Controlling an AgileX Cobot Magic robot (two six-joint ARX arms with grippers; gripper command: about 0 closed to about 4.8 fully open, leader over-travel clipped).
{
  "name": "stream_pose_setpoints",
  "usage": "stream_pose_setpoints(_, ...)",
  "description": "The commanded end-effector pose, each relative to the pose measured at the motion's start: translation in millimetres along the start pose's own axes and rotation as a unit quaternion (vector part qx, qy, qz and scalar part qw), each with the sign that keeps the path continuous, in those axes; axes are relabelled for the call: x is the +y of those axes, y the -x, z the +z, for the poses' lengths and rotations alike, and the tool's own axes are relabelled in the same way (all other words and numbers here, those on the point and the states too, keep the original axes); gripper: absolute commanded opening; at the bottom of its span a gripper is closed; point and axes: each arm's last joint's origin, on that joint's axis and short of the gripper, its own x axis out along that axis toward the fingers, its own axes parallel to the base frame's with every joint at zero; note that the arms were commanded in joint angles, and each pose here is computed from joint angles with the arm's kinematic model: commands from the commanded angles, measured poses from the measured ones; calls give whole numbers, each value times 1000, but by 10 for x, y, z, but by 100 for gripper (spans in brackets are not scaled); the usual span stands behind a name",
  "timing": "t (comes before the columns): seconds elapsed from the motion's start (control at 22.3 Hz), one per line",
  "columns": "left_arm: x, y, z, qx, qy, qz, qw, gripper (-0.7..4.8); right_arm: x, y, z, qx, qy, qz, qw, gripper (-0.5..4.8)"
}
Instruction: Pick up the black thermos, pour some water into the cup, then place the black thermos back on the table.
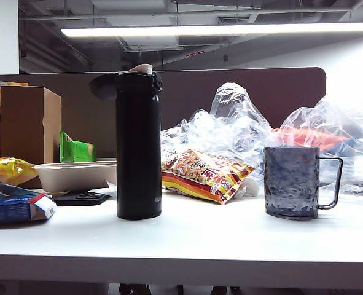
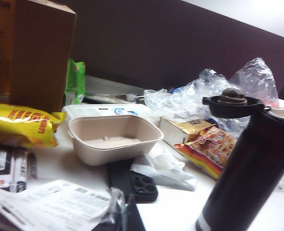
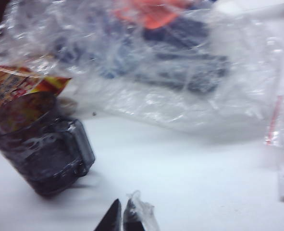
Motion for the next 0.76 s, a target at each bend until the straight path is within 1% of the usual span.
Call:
stream_pose_setpoints(0.04,-5,0,12,-4,-2,-5,1000,-5,-27,0,-2,-2,-4,-12,1000,19)
stream_pose_setpoints(0.54,-3,0,6,-2,-1,-4,1000,-5,-22,0,7,-6,-2,-10,1000,19)
stream_pose_setpoints(0.76,-3,0,6,-1,-1,-4,1000,-5,-33,3,58,-35,52,-42,997,19)
